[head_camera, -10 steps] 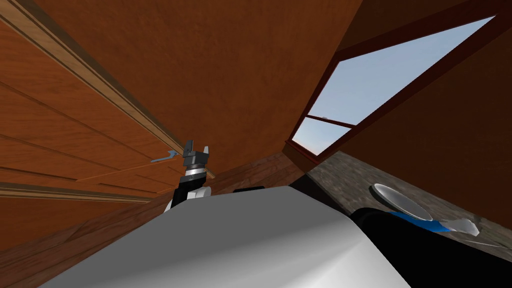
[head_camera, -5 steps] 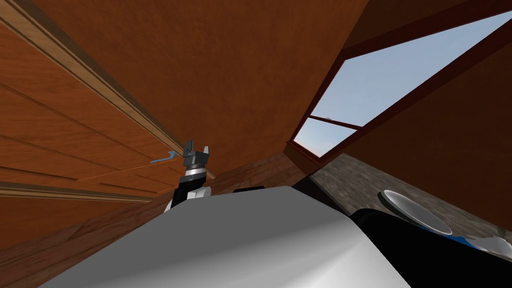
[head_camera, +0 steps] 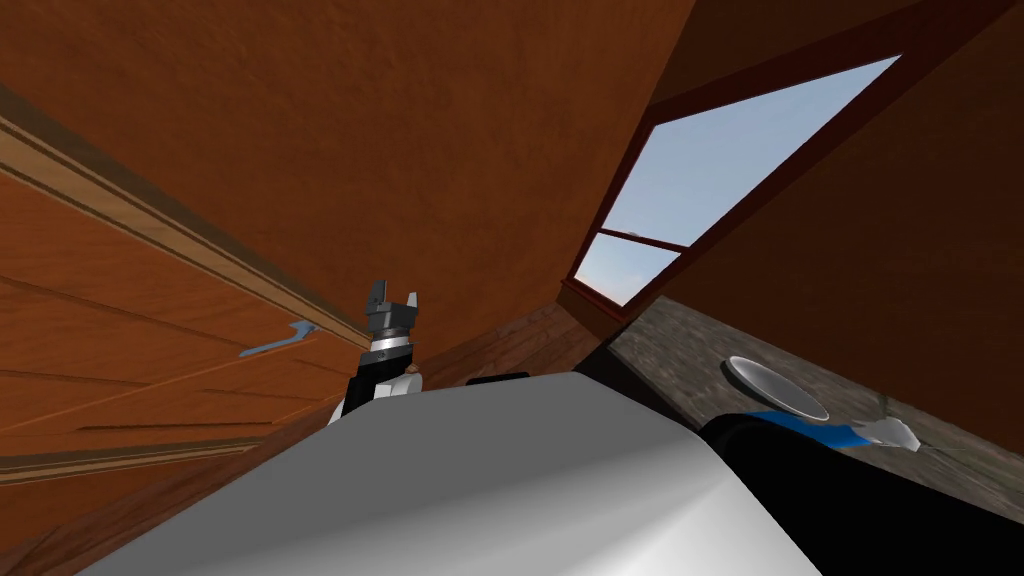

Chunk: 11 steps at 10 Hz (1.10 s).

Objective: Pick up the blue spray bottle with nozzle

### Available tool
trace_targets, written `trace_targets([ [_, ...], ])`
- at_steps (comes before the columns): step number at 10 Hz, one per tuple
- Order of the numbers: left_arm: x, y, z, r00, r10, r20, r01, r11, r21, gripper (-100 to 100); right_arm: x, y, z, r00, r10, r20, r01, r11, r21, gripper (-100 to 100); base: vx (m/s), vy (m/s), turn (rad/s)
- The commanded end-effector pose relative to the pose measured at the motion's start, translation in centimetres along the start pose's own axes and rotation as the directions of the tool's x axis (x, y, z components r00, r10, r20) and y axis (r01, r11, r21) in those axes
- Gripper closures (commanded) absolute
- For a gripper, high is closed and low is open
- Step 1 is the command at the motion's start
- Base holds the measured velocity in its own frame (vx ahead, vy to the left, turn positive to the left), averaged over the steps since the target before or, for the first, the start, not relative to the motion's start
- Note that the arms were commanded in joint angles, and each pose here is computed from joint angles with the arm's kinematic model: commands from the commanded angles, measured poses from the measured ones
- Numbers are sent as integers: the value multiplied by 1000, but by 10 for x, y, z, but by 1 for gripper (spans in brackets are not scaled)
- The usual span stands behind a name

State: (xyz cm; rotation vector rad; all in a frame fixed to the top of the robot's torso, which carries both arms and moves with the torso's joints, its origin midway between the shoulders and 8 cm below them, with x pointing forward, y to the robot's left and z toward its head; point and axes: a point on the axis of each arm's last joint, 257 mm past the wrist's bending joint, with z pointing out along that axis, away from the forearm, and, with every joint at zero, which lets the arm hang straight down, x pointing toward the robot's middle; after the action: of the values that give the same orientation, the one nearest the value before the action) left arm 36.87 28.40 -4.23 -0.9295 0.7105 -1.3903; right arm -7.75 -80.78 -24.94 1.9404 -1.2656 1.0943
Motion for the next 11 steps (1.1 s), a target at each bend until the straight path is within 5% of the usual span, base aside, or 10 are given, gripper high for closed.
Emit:
trace_targets([
  [1,0,0,0,1000,0,0,0,1000,0,0,1,-20,10,1000,8,-12,-8,999,33,-100,7,0,-51],
  [3,0,0,0,1000,0,0,0,1000,0,0,-16,-48,25,999,-20,28,17,995,97,-100,30,-16,-165],
  [7,0,0,0,1000,0,0,0,1000,0,0,-7,-94,41,1000,-11,-8,12,986,164,-100,43,-7,-175],
  [8,0,0,0,1000,0,0,0,1000,0,0,-26,-102,47,997,-60,38,52,980,192,-100,109,-26,-362],
  [11,0,0,0,1000,0,0,0,1000,0,0,-12,-161,61,999,-48,-7,47,960,276,-100,56,-6,-250],
])
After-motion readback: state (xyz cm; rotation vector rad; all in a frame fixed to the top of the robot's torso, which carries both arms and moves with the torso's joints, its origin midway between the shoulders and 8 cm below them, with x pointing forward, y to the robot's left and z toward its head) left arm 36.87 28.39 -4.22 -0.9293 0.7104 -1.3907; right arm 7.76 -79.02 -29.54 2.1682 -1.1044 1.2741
